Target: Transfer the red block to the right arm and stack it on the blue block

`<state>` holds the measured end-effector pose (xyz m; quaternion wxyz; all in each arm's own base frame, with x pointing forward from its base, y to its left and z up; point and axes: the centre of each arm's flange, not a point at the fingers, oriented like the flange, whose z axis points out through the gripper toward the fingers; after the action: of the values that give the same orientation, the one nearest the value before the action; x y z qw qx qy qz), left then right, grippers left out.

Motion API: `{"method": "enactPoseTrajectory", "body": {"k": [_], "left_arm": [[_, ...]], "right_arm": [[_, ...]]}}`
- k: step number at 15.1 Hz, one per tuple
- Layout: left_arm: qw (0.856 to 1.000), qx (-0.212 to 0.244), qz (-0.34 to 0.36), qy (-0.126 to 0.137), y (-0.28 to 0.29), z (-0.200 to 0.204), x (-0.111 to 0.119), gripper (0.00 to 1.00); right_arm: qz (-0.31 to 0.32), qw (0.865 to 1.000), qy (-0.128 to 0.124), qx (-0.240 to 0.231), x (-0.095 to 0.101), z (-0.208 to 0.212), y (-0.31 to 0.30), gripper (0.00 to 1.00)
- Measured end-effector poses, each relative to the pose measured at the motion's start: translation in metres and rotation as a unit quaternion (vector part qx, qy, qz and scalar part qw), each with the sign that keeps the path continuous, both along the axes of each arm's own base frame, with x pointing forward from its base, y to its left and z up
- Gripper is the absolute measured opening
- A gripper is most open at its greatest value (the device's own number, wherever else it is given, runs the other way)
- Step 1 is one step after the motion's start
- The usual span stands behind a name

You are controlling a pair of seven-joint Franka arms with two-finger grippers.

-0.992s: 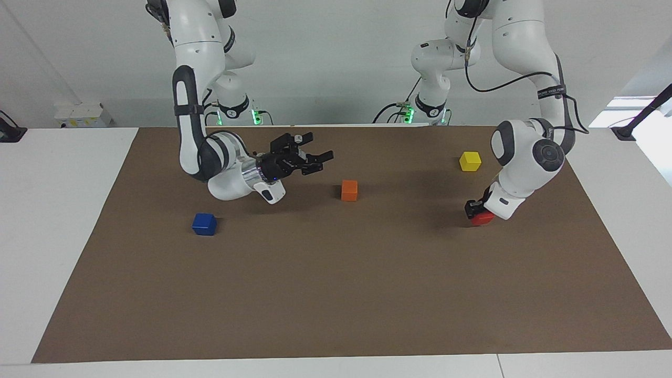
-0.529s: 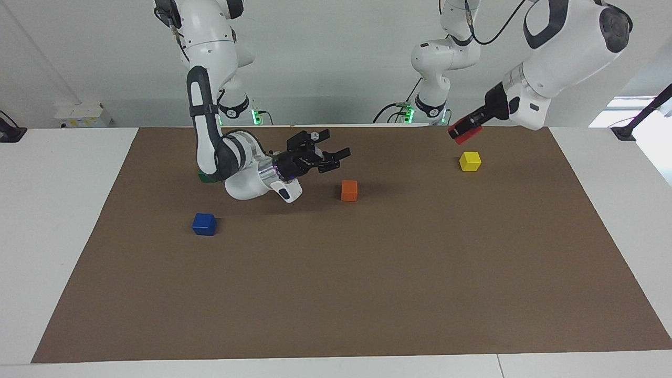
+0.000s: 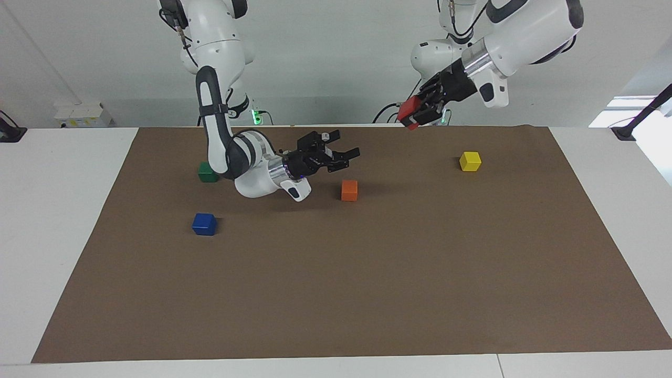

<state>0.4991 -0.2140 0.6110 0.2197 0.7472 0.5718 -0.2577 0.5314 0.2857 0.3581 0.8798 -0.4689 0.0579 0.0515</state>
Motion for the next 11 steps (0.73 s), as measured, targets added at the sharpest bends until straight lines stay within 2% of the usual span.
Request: {"method": "enactPoseTrajectory", "body": {"k": [3, 5, 7, 11], "left_arm": [[0.991, -0.035, 0.122, 0.037, -0.004, -0.014, 0.001, 0.55], [0.982, -0.051, 0.174, 0.052, -0.005, -0.011, 0.001, 0.55], [0.976, -0.065, 0.199, 0.056, -0.018, -0.010, -0.003, 0.55], [0.976, -0.077, 0.196, 0.057, -0.065, -0.023, -0.025, 0.55]], "right_arm": [[-0.003, 1.000, 0.000, -0.003, 0.002, 0.001, 0.000, 1.00], [-0.003, 1.000, -0.001, -0.005, 0.003, 0.002, 0.001, 1.00], [-0.004, 1.000, 0.000, -0.010, 0.003, 0.002, 0.005, 1.00], [-0.011, 1.000, 0.002, -0.009, 0.004, 0.004, 0.009, 1.00]]}}
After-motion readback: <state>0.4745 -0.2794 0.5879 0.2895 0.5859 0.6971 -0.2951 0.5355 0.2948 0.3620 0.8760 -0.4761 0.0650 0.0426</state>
